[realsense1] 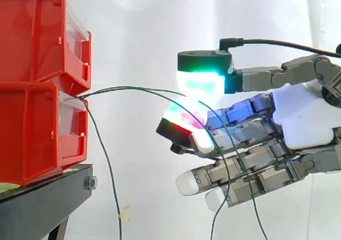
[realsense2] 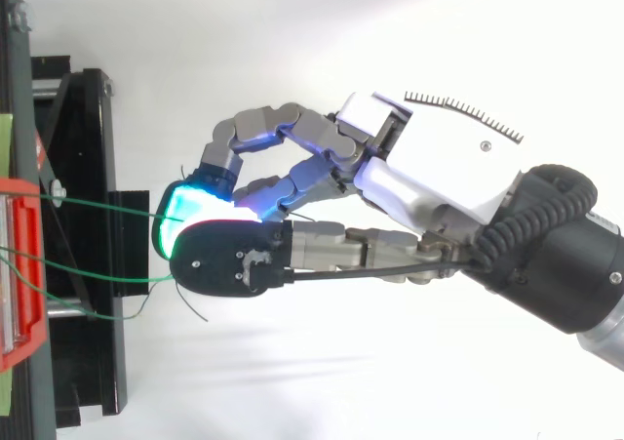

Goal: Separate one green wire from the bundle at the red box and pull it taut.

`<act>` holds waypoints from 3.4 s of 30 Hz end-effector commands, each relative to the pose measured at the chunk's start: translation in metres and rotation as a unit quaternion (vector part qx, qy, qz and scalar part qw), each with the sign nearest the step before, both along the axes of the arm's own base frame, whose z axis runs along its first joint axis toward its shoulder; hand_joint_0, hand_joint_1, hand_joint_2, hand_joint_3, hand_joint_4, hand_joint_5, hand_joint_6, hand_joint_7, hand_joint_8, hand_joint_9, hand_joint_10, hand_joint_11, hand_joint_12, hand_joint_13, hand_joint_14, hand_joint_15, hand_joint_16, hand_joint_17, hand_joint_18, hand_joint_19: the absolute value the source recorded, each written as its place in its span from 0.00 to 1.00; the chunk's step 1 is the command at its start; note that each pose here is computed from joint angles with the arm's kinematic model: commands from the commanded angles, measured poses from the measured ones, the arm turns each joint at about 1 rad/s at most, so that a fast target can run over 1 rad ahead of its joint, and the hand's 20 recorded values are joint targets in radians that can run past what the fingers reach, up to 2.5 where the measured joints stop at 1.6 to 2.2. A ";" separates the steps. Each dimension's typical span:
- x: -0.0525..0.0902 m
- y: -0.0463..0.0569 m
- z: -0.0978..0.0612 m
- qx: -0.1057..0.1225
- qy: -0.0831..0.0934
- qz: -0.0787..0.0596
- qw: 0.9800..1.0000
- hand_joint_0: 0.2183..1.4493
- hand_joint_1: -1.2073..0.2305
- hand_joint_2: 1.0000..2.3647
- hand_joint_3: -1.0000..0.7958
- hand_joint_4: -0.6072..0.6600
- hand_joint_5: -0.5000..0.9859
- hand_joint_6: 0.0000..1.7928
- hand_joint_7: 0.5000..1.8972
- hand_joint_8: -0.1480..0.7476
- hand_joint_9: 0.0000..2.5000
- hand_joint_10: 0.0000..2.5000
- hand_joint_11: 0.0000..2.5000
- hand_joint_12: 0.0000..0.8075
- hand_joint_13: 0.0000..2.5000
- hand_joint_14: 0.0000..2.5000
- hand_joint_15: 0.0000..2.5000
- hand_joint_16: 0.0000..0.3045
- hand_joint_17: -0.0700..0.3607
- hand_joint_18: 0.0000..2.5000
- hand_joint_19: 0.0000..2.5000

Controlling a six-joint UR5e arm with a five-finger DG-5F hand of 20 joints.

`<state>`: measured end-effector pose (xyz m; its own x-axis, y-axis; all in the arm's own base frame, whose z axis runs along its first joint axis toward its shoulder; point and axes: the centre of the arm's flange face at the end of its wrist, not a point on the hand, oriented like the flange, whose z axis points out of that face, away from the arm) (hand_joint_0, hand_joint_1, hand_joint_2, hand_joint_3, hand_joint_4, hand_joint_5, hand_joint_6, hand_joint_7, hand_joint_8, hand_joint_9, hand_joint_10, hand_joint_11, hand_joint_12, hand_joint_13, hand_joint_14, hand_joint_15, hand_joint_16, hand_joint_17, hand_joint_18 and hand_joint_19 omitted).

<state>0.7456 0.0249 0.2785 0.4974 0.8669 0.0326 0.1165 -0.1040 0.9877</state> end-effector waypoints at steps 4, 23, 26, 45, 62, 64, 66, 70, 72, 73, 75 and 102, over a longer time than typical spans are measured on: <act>0.000 -0.001 -0.001 -0.002 0.003 -0.001 1.000 0.33 0.34 0.01 0.55 0.42 0.23 0.52 0.48 0.49 0.43 0.01 0.32 0.49 0.29 0.00 0.14 0.18 0.45 0.28 0.12; -0.013 -0.002 0.021 -0.044 0.043 0.006 0.998 0.33 0.31 0.01 0.56 0.36 0.25 0.51 0.49 0.42 0.30 0.00 0.11 0.47 0.22 0.00 0.06 0.17 0.44 0.23 0.06; -0.013 -0.002 0.021 -0.050 0.047 0.007 0.998 0.33 0.31 0.01 0.56 0.37 0.24 0.51 0.51 0.42 0.30 0.00 0.11 0.47 0.22 0.00 0.06 0.17 0.44 0.22 0.06; -0.022 -0.004 -0.005 -0.064 0.069 0.010 0.995 0.33 0.32 0.01 0.55 0.41 0.24 0.51 0.51 0.43 0.30 0.00 0.13 0.47 0.22 0.00 0.07 0.17 0.44 0.22 0.07; -0.017 -0.003 -0.002 0.003 0.009 -0.006 1.000 0.31 0.35 0.01 0.44 0.53 0.22 0.50 0.44 0.43 0.32 0.01 0.17 0.44 0.22 0.00 0.08 0.16 0.41 0.21 0.10; -0.017 -0.003 -0.002 0.007 0.007 -0.007 1.000 0.31 0.35 0.01 0.43 0.54 0.22 0.50 0.44 0.44 0.32 0.01 0.17 0.44 0.22 0.00 0.08 0.16 0.41 0.21 0.10; -0.017 -0.003 -0.002 0.012 0.004 -0.008 1.000 0.31 0.35 0.01 0.42 0.54 0.22 0.50 0.44 0.44 0.32 0.01 0.17 0.45 0.22 0.00 0.09 0.16 0.41 0.21 0.10; -0.017 -0.003 -0.003 0.019 0.001 -0.009 1.000 0.31 0.36 0.01 0.41 0.55 0.22 0.50 0.43 0.44 0.32 0.01 0.18 0.45 0.22 0.00 0.08 0.16 0.41 0.21 0.10; -0.017 -0.002 -0.002 0.023 -0.002 -0.009 1.000 0.31 0.36 0.01 0.41 0.55 0.22 0.50 0.44 0.44 0.32 0.01 0.18 0.45 0.22 0.00 0.08 0.16 0.41 0.21 0.10; -0.017 -0.003 -0.002 0.023 -0.002 -0.010 1.000 0.31 0.36 0.01 0.41 0.54 0.22 0.50 0.44 0.44 0.32 0.01 0.18 0.45 0.23 0.00 0.09 0.16 0.41 0.22 0.10; -0.017 -0.003 -0.002 0.023 -0.002 -0.010 1.000 0.31 0.36 0.01 0.42 0.54 0.22 0.50 0.44 0.44 0.32 0.01 0.18 0.45 0.23 0.00 0.09 0.16 0.41 0.22 0.10; -0.021 -0.005 -0.004 0.029 0.009 -0.014 0.999 0.29 0.46 0.00 0.29 0.58 0.22 0.49 0.40 0.45 0.34 0.01 0.19 0.46 0.23 0.00 0.09 0.16 0.42 0.22 0.10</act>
<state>0.7243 0.0203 0.2750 0.5218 0.8499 0.0734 0.1311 -0.1650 0.9775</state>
